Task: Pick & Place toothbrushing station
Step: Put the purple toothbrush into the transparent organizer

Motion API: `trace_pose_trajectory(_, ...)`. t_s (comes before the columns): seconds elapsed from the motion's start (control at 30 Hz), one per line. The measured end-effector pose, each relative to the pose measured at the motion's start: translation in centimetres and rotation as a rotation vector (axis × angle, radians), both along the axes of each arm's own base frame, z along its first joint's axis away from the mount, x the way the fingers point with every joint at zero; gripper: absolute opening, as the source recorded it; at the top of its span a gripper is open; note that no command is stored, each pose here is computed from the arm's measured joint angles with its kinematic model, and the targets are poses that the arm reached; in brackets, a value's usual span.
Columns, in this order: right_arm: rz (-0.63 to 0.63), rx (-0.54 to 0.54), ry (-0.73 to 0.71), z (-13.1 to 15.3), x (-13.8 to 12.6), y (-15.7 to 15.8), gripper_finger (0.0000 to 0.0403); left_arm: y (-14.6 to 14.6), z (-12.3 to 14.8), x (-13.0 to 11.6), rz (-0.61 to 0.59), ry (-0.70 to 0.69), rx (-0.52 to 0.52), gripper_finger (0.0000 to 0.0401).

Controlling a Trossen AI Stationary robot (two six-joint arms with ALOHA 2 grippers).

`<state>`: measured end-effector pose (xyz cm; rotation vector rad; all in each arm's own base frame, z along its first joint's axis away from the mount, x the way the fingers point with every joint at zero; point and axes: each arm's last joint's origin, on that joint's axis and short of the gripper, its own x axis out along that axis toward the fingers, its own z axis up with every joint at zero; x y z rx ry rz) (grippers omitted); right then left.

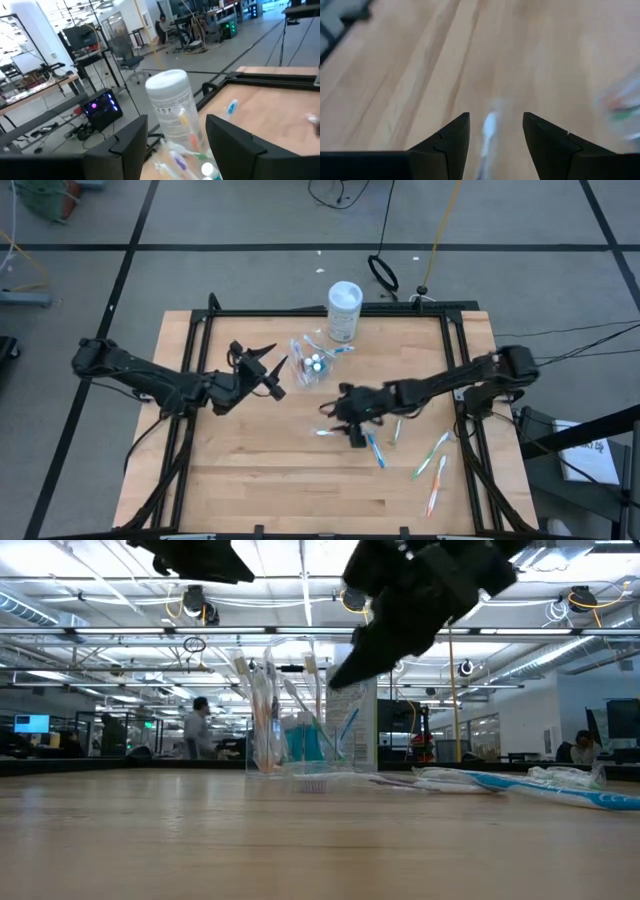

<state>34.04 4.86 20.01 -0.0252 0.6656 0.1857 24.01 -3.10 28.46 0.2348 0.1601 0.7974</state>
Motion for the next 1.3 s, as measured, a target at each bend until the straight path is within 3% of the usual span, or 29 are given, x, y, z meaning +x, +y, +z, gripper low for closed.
trace_pose_trajectory(0.3, -0.056, 0.004, 0.349, -4.8, 4.1, 0.5, 0.0176, 0.4, 0.1, -0.1, 0.007, 0.081, 0.077, 0.0207)
trace_pose_trajectory(0.57, -0.077, 0.132, 0.417, -6.5, 4.6, -0.1, 0.0172, 0.9, 0.1, 0.0, 0.031, 0.1, 0.092, 0.0207)
trace_pose_trajectory(0.7, -0.078, 0.127, 0.432, -6.8, 4.4, -0.3, 0.0139, 1.1, 0.1, 0.0, 0.05, 0.124, 0.116, 0.0207)
trace_pose_trajectory(0.93, 0.009, 0.046, 0.403, -6.7, 4.4, -0.4, 0.0019, 0.3, 1.1, -1.3, 0.226, 0.141, 0.161, 0.0207)
trace_pose_trajectory(1.17, 0.055, 0.03, 0.335, -5.7, 4.5, -0.4, 0.0018, -0.2, 2.4, -3.1, 0.332, 0.189, 0.196, 0.0207)
trace_pose_trajectory(1.3, 0.039, -0.014, 0.123, -2.3, 5.2, -0.5, 0.0009, -0.1, 2.9, -3.7, 0.363, 0.141, 0.162, 0.0207)
